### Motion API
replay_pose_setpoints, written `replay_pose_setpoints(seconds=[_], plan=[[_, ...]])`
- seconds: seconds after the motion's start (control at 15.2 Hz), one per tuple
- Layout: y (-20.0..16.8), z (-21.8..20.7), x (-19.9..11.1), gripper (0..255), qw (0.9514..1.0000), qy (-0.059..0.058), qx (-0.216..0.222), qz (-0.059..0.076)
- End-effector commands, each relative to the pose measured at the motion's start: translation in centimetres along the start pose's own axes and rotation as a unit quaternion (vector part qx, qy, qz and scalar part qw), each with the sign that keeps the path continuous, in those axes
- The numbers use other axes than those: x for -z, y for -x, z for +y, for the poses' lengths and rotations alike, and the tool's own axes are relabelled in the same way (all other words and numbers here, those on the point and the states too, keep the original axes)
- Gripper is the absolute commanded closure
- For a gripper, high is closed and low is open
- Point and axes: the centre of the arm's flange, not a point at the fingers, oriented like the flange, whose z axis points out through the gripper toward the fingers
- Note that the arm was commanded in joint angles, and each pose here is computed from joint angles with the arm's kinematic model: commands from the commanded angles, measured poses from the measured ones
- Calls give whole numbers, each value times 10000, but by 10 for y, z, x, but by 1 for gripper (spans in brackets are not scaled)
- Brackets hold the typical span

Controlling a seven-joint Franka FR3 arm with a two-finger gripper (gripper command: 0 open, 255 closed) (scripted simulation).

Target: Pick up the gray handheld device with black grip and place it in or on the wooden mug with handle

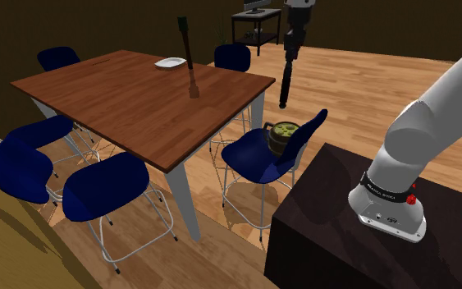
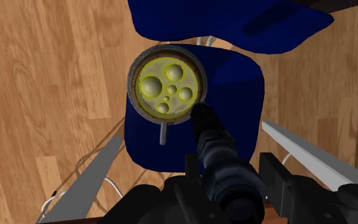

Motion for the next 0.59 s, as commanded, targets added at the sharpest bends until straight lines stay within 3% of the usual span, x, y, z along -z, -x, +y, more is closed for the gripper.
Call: replay_pose_setpoints(seconds=[0.0, 0.26, 0.53], plan=[[13, 20, 14, 255, 10000, -1, 3, -3], [32, 52, 38, 255, 10000, -1, 3, -3], [32, 53, 17, 255, 10000, -1, 3, -3]])
